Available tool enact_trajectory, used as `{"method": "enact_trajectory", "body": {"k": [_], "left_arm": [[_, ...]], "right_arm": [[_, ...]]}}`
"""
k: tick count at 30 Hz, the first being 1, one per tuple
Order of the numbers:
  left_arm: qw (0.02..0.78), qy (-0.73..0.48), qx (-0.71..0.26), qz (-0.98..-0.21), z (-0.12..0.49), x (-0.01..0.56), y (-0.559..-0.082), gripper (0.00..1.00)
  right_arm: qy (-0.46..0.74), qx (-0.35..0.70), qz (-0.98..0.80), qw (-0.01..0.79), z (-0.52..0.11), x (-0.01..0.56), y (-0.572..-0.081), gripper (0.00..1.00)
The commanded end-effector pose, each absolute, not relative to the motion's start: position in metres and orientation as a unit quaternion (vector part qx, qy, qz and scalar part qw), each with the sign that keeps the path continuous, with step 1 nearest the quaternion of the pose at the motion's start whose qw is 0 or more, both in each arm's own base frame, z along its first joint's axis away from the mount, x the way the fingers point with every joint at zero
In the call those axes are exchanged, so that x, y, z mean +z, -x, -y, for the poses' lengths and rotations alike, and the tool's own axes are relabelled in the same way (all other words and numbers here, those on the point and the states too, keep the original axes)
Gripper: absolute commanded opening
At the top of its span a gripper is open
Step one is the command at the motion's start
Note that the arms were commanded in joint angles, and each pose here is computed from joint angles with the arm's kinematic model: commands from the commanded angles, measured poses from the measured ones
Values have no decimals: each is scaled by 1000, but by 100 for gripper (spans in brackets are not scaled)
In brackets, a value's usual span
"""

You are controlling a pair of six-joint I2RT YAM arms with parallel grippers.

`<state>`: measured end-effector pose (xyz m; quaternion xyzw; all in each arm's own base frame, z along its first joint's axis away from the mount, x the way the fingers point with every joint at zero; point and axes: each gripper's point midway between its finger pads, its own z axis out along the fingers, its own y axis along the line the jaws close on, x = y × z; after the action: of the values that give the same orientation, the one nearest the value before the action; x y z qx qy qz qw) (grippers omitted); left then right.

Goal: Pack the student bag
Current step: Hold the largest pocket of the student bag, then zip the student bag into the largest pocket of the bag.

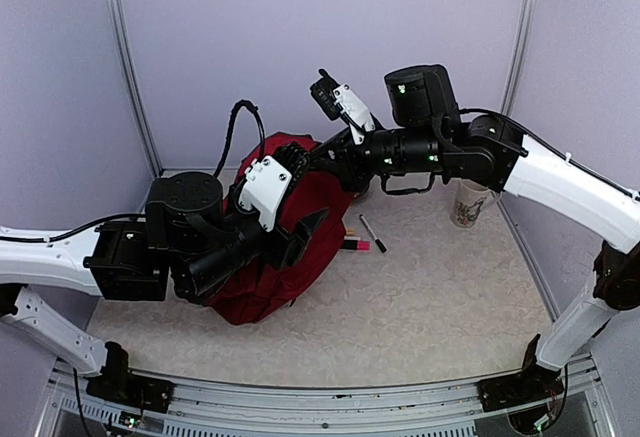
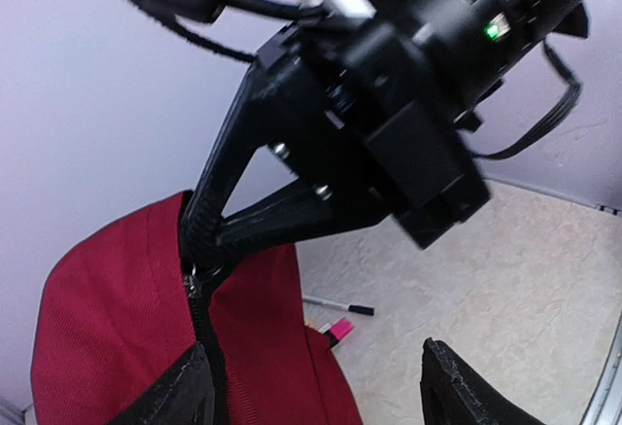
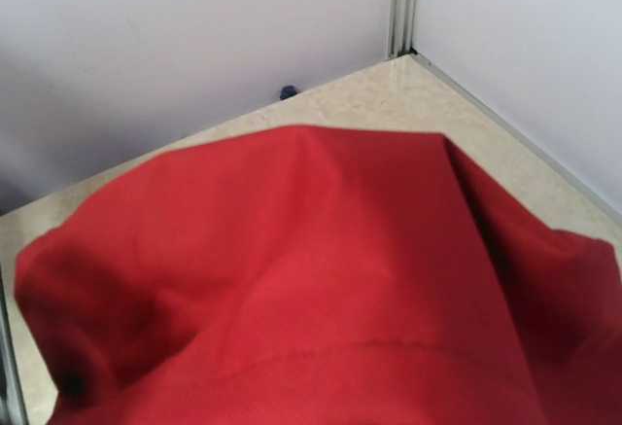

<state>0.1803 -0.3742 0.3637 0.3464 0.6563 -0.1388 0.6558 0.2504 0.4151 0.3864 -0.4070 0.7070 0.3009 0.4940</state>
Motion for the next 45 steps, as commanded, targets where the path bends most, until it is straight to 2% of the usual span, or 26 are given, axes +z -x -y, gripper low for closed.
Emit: {"method": "enact_trajectory", "body": {"k": [1,6,8,9,12,13,14,18,21,23,26,28,29,34,41,45], "left_arm": [[664,-289,-70,-686,338,361,-205,70],[664,-280,-68,-689,320,358,-213,68],[655,-284,-76,-696,313,348,-219,64],[652,-285,-83,-698,311,345,-221,60],[651,-276,-93,-701,305,342,-226,40],[651,-279,-96,-699,307,343,-226,37],[651,-288,-101,-695,310,343,-225,37],[640,-323,-113,-688,327,338,-220,48],[628,-342,-104,-691,337,327,-221,50],[626,-346,-101,-692,339,323,-222,48],[627,-345,-100,-692,340,324,-223,31],[630,-340,-101,-691,337,327,-224,6],[632,-336,-102,-690,335,329,-224,0],[651,-304,-122,-685,318,344,-223,0],[668,-288,-157,-668,294,373,-212,0],[685,-297,-206,-633,286,405,-194,0]], "right_arm": [[399,319,-665,546,-424,434,-246,0],[404,325,-661,543,-428,434,-243,0],[406,330,-657,543,-430,436,-240,0],[407,332,-655,543,-431,437,-239,0],[410,332,-653,543,-433,438,-238,0],[410,332,-653,543,-434,437,-239,0],[411,333,-653,542,-434,437,-238,0],[415,339,-650,538,-438,436,-237,0],[415,341,-649,538,-438,438,-236,0],[415,342,-648,539,-437,438,-236,0],[414,343,-648,539,-436,439,-235,0],[414,343,-648,539,-435,439,-234,0],[414,341,-649,540,-434,438,-234,0],[386,310,-675,547,-406,427,-262,0],[292,288,-715,566,-313,406,-324,0],[264,286,-727,565,-279,392,-337,0]]}}
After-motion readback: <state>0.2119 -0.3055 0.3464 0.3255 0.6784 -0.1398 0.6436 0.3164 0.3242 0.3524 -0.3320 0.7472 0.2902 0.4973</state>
